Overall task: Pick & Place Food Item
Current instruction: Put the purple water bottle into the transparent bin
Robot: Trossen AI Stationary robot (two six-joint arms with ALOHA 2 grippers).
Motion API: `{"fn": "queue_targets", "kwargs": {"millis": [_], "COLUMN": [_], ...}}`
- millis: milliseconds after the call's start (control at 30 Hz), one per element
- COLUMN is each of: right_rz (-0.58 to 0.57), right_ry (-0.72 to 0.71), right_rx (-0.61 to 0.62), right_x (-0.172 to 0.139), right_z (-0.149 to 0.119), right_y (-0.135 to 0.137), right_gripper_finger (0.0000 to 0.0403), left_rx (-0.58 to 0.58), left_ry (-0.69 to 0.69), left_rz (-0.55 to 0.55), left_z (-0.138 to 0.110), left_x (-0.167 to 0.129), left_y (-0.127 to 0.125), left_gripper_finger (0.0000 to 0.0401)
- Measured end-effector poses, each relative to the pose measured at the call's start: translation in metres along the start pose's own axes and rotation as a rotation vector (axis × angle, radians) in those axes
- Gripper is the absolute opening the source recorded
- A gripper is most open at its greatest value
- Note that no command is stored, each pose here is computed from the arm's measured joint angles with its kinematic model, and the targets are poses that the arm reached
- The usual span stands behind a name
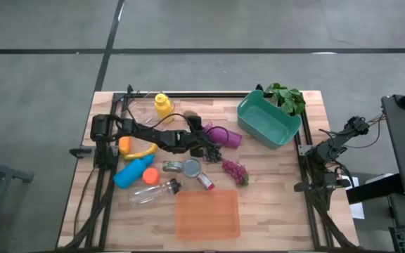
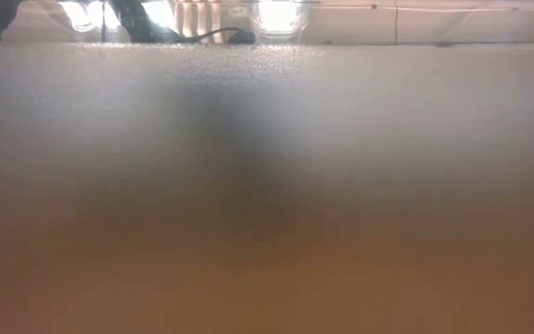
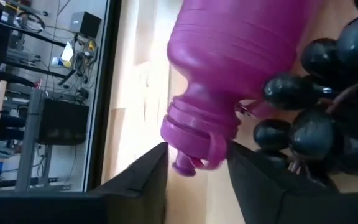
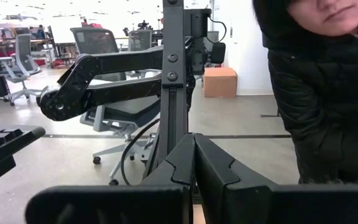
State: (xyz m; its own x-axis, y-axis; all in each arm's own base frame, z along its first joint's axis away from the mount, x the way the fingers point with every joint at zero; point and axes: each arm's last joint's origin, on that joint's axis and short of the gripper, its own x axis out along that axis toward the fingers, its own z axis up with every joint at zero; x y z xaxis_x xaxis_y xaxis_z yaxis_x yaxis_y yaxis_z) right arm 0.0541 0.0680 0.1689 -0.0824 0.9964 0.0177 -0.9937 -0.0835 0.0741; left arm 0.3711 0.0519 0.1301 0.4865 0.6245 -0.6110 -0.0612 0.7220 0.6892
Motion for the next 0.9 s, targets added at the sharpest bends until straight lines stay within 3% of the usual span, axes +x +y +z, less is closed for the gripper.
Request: {"fn": "queue_targets", "kwargs": {"millis": [233,900], "right_rz": [0.000,0.000], "right_ry": [0.000,0.000], "right_rx": [0.000,0.000], "right_x": [0.0000,0.0000], "right_z": [-0.0001,-0.0001], "right_y": [0.0000,0.0000], "right_gripper_finger": [0.0008,0.0008], "left_rx": [-0.008,-0.018], "left_ry": [0.001,-0.019], "left_rz": [-0.001,-0.076], "left_z": [-0.0002,-0.0033], "left_x": [-0.0001,0.0044], "left_y": [-0.0002,0.0031], "left_gripper_finger": [0.0119,0.0117]}}
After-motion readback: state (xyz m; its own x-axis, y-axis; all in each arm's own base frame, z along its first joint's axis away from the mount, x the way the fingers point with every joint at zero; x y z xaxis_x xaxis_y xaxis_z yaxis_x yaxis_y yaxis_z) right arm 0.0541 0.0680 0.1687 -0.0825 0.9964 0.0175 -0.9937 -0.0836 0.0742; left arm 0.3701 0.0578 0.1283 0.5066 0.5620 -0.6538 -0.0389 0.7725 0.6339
